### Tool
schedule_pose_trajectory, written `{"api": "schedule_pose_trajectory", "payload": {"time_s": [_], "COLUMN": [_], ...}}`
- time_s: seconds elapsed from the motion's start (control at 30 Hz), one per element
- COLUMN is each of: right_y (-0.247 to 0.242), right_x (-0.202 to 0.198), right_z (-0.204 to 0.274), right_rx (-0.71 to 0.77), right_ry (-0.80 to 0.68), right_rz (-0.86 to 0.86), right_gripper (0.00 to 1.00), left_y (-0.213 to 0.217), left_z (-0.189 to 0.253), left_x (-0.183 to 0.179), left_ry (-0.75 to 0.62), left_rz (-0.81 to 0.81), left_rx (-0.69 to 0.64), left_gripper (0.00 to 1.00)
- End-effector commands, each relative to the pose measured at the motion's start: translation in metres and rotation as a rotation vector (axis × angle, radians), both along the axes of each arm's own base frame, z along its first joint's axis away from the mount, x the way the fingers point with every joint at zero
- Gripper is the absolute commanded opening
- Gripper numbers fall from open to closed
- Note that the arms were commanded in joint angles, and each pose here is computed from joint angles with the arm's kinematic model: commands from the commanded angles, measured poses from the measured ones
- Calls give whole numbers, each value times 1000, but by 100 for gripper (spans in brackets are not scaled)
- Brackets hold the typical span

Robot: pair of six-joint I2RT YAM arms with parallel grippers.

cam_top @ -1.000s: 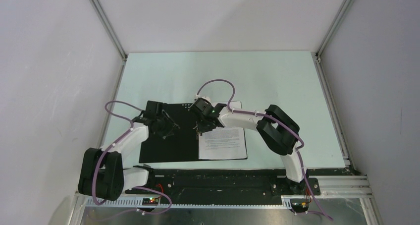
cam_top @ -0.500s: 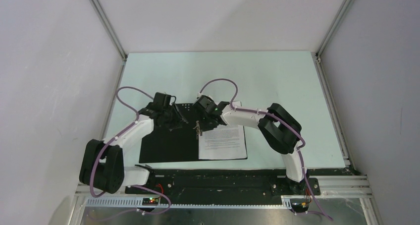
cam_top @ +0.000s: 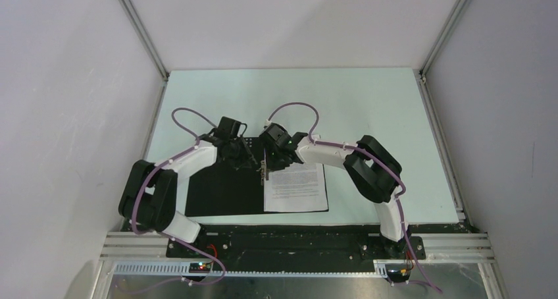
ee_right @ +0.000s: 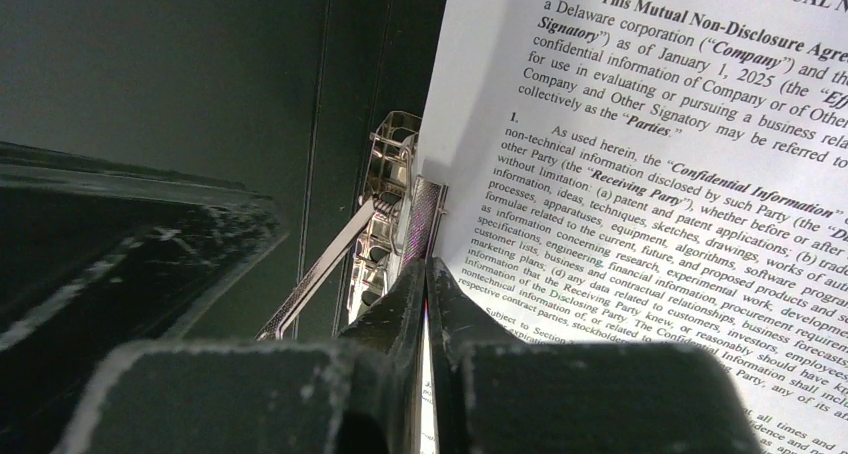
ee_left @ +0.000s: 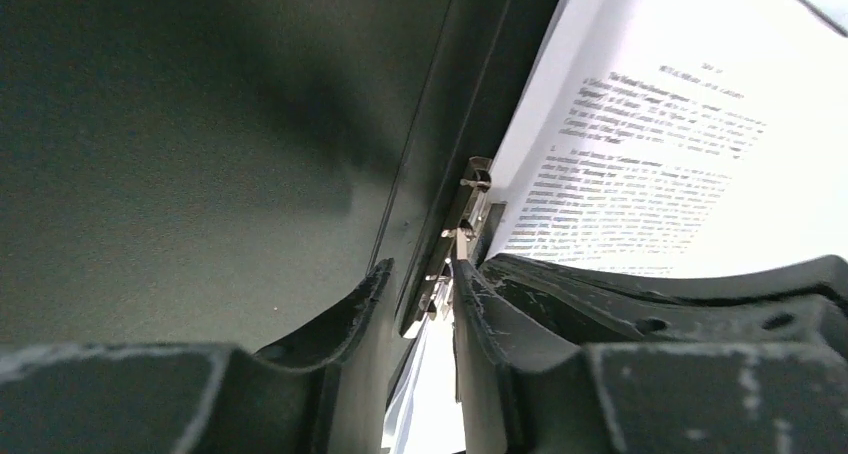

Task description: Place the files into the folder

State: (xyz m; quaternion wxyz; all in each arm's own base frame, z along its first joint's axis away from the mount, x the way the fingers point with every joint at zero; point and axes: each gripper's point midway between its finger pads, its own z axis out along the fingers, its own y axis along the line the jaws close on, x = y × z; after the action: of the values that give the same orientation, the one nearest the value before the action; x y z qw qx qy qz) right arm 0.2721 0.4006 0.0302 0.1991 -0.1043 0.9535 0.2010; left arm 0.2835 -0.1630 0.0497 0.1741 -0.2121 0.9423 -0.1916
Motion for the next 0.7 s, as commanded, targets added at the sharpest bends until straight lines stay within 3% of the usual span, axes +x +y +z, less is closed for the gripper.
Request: {"api": "schedule_pose_trajectory", "payload": {"time_s": [0.0,0.2,0.57,0.67], "right_y": [-19,-18,-23,-24], "right_x": [-3,-2,6,8], "right_z": [-24,-22,-23,-22], "right_rx": [-80,-68,-62,-50], "right_ry": [29,28,25,32], "right_rz": [9,16,-5,-7], "right_gripper": [5,5,5,5], "left_y": [-3,-5,-31,-37], "left_z": [-11,-29,-51,-50], "left_x": [0,-7,-32,-35], "left_ry": [21,63,159,165], "left_rz": [23,44,113,151], "left_rx": [19,23,-89,-128], "left_gripper": [30,21,1,0]}}
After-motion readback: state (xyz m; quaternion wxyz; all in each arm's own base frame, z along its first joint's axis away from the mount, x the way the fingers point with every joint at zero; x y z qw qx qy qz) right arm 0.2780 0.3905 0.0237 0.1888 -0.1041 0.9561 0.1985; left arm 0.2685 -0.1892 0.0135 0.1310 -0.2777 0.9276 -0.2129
